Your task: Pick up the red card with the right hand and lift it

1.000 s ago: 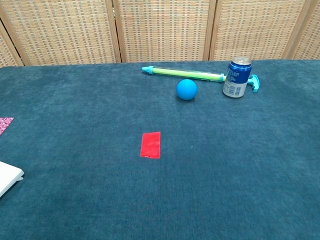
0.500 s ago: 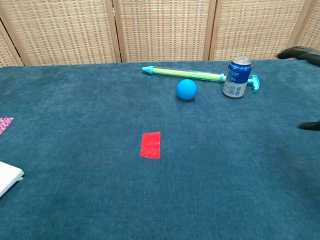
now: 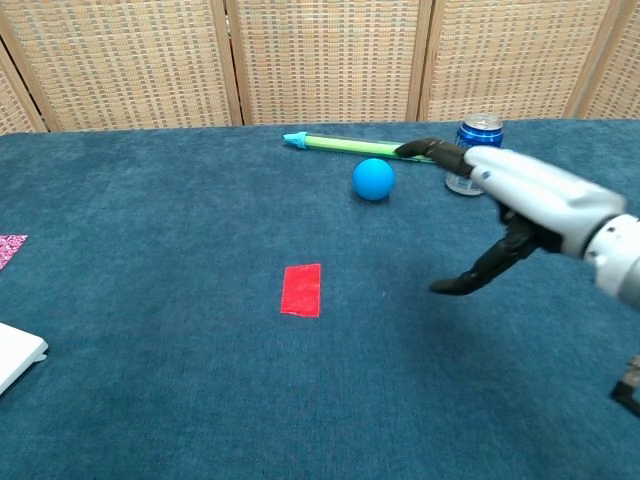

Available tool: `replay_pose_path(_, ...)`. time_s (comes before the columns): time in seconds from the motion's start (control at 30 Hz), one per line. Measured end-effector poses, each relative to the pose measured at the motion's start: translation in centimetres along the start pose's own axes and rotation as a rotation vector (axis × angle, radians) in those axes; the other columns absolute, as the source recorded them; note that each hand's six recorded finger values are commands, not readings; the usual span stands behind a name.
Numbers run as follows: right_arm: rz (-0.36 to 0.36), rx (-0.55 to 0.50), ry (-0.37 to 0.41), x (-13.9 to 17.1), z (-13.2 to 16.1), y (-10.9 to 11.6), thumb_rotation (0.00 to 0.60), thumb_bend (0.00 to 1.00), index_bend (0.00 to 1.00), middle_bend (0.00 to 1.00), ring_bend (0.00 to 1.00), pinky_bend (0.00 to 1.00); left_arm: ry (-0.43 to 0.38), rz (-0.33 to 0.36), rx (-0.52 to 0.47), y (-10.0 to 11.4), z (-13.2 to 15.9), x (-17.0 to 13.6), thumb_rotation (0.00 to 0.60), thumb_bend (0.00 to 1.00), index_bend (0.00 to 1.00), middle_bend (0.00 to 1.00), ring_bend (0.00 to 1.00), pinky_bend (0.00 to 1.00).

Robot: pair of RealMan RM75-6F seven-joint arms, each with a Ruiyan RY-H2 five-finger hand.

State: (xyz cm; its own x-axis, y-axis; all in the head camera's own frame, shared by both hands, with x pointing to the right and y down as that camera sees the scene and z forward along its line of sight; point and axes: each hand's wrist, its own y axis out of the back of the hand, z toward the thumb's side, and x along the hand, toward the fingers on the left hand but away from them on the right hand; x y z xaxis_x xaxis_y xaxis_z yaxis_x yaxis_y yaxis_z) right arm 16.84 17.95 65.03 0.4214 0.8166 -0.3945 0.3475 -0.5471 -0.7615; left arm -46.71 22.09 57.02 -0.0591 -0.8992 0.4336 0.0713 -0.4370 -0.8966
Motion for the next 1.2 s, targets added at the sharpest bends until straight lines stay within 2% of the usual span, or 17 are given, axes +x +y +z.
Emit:
replay_pose_path(0.17,0.023,0.004,-0.014,-1.5,0.8,-2.5,0.600,0.19,0.03,0.00,0.00,0.00,0.001,0.003,-0.011,0.1,-0.1,0.0,0.600,0.10,0.00,0.00,0.00,0.03)
replay_pose_path(0.57,0.046,0.018,-0.037,-3.8,2.0,-6.0,0.600,0.20,0.03,0.00,0.00,0.00,0.005,-0.005,-0.017,-0.1,-0.3,0.2,0.600,0.09,0.00,0.00,0.00,0.03)
replay_pose_path(0.83,0.054,0.028,-0.035,-5.2,3.5,-7.2,0.600,0.20,0.03,0.00,0.00,0.00,0.006,-0.009,-0.018,-0.1,-0.4,0.2,0.600,0.10,0.00,0.00,0.00,0.03)
replay_pose_path(1.2,0.071,0.037,-0.059,-6.7,3.8,-8.5,0.600,0.20,0.04,0.00,0.00,0.00,0.007,-0.033,-0.013,-0.7,-0.5,0.4,0.600,0.10,0.00,0.00,0.00,0.03)
